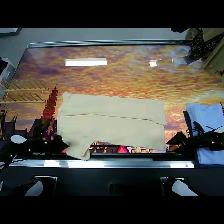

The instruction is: Fold the clothes and pants, and hang the long-sleeved shirts on hangers.

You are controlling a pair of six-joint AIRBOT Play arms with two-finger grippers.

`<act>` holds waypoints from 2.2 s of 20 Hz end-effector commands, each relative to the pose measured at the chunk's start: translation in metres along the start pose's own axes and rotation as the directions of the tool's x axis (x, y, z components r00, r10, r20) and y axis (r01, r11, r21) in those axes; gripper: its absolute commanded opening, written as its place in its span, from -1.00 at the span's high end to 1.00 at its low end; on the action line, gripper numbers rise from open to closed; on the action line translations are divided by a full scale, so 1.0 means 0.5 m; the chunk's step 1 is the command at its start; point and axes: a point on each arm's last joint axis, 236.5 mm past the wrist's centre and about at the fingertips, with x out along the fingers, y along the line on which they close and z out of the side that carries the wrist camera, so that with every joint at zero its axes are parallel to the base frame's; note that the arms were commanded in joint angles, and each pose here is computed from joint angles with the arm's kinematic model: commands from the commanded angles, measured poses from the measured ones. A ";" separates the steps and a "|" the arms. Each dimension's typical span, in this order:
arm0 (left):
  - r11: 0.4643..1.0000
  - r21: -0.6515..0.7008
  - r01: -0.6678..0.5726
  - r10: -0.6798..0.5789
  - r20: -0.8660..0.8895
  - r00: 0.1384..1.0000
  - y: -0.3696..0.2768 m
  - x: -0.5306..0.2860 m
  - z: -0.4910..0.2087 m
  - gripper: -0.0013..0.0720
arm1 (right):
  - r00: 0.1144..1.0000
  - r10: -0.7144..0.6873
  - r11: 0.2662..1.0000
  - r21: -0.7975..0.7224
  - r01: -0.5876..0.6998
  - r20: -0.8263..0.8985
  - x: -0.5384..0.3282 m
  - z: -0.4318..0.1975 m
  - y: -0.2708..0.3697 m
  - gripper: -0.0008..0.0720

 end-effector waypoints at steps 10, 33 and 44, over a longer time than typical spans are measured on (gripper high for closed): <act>1.000 -0.002 0.000 0.000 0.000 1.000 -0.001 0.000 0.001 0.92 | 0.999 0.041 0.997 -0.061 -0.041 -0.015 0.092 -0.028 0.038 0.00; 0.938 0.346 0.024 -0.058 0.087 0.995 -0.308 -0.147 0.340 0.93 | 0.948 0.001 0.922 -0.366 0.123 0.319 -0.122 0.202 0.334 0.90; 0.934 0.353 0.054 -0.065 0.019 0.998 -0.398 -0.064 0.515 0.93 | 0.947 0.000 0.937 -0.331 0.112 0.320 -0.078 0.329 0.340 0.90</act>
